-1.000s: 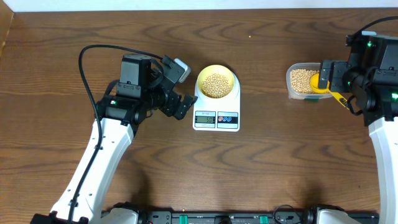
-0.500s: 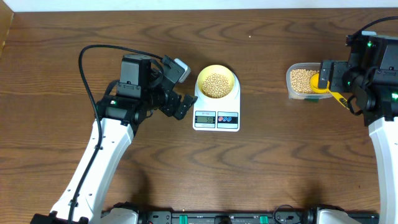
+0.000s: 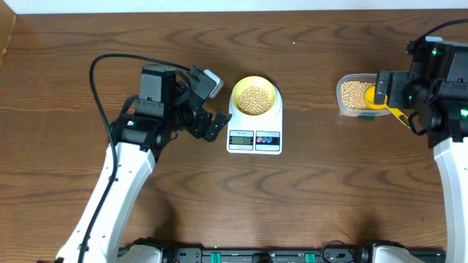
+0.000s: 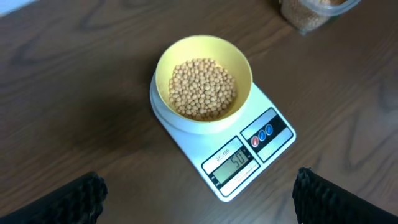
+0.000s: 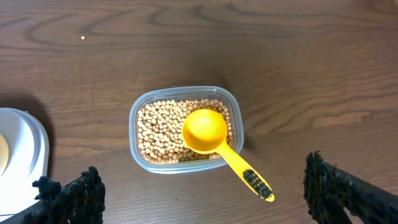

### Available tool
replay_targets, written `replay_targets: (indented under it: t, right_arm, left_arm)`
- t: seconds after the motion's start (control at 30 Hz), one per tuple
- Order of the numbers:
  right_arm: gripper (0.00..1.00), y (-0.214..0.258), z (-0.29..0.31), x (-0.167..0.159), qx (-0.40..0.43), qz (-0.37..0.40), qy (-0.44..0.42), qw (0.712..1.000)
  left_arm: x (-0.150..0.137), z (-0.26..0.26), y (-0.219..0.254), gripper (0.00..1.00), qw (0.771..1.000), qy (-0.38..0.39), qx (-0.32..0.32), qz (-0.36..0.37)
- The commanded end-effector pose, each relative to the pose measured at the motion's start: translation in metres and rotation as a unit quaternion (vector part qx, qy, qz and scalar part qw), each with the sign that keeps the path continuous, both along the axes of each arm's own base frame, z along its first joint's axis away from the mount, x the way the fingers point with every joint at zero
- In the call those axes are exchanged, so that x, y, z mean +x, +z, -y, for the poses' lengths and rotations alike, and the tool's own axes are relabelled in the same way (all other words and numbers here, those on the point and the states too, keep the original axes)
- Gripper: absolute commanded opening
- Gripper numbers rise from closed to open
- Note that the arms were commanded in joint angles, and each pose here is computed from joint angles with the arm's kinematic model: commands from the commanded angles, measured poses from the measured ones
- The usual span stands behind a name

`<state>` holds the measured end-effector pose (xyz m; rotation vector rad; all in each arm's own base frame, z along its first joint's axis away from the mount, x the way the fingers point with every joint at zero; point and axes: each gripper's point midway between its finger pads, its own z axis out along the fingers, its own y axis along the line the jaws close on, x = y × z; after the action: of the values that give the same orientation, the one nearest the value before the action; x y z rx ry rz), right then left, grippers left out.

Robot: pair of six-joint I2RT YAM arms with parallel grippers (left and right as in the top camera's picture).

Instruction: Scoop item into bowl and weigh 50g on scale

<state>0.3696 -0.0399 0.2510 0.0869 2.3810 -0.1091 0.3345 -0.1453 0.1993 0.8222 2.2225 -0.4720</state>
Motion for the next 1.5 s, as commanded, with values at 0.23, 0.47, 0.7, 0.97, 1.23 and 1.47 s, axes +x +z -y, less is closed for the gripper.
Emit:
replay_targets:
  t: [0.23, 0.47, 0.7, 0.97, 1.23, 1.47]
  right_arm:
    - [0.99, 0.005, 0.0, -0.002, 0.003, 0.007, -0.006, 1.0]
    - [0.99, 0.005, 0.0, -0.002, 0.003, 0.007, -0.006, 1.0]
    - [0.99, 0.005, 0.0, -0.002, 0.003, 0.007, -0.006, 1.0]
    - [0.99, 0.005, 0.0, -0.002, 0.003, 0.007, -0.006, 1.0]
    - [0.99, 0.005, 0.0, -0.002, 0.003, 0.007, -0.006, 1.0]
    - [0.99, 0.005, 0.0, -0.002, 0.003, 0.007, -0.006, 1.0]
  left_arm:
    - [-0.036, -0.006, 0.007, 0.97, 1.0, -0.009, 0.0, 0.007]
    - [-0.04, -0.006, -0.009, 0.97, 0.997, -0.004, -0.021, 0.069]
    - [-0.051, -0.014, -0.02, 0.97, 0.986, 0.086, -0.112, 0.091]
    - [-0.067, -0.024, -0.025, 0.98, 0.964, 0.109, -0.154, 0.187]
    - [-0.072, -0.045, -0.021, 0.98, 0.934, 0.167, -0.185, 0.255]
    - [-0.077, -0.059, -0.016, 0.97, 0.913, 0.196, -0.189, 0.303]
